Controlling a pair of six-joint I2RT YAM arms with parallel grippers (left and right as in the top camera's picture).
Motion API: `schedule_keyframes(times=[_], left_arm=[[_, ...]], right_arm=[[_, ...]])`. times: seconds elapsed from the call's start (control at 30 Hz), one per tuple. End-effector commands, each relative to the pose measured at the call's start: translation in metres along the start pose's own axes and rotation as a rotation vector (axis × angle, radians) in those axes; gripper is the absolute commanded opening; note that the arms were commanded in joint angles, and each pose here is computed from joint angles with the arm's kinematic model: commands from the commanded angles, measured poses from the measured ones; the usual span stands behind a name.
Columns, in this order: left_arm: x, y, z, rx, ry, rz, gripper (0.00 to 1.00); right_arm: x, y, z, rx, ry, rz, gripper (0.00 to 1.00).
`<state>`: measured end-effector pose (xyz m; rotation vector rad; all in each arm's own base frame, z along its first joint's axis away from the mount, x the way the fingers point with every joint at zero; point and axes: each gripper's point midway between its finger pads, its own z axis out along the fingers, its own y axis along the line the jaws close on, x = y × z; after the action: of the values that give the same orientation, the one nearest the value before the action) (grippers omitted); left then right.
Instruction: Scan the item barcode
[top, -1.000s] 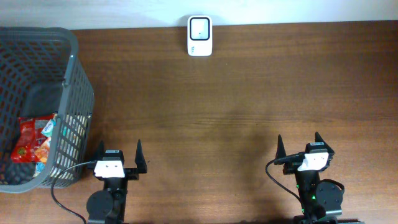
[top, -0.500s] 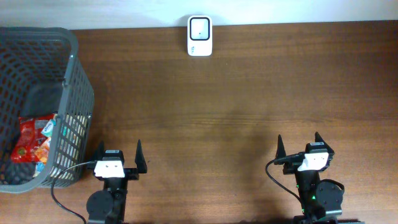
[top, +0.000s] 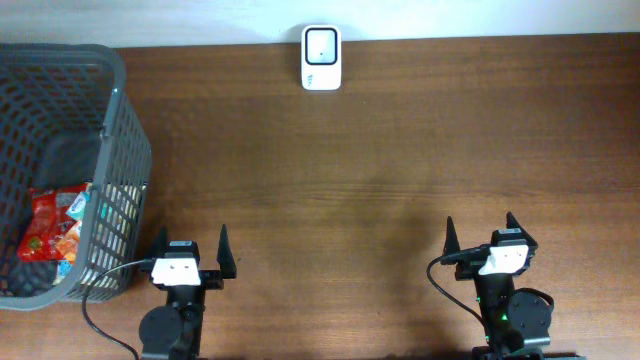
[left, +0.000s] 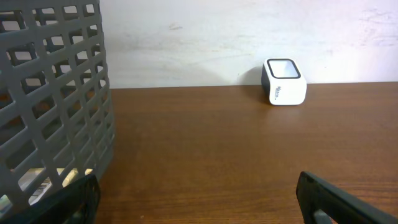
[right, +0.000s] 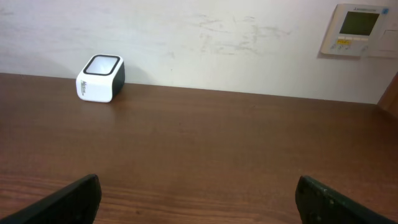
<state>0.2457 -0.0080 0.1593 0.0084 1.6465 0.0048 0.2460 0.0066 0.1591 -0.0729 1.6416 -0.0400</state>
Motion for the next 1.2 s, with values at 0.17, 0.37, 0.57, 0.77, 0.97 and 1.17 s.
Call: schedule_keyframes(times=[0.17,0.37,0.57,0.77,0.97,1.17], left_arm=[[0.001,-0.002,0.0,0.012,-0.003,0.015,0.99],[0.001,-0.002,0.0,0.012,-0.003,0.015,0.99],[0.001,-0.002,0.0,0.012,-0.003,0.015,0.99],[0.001,-0.001,0.0,0.011,-0.003,0.015,0.99],[-0.016,-0.013,-0.001,0.077,-0.074,0.007,0.99],[-0.159,-0.048,-0.065,0.304,-0.673,0.055,0.99]], right_arm=[[0.003,0.0,0.0,0.0,0.005,-0.003,0.98],[0.003,0.0,0.0,0.0,0.005,-0.003,0.98],[0.003,0.0,0.0,0.0,0.005,-0.003,0.98],[0.003,0.0,0.0,0.0,0.005,-0.003,0.98],[0.003,0.0,0.0,0.0,0.005,-0.003,0.98],[0.003,0.0,0.0,0.0,0.005,-0.003,0.98]])
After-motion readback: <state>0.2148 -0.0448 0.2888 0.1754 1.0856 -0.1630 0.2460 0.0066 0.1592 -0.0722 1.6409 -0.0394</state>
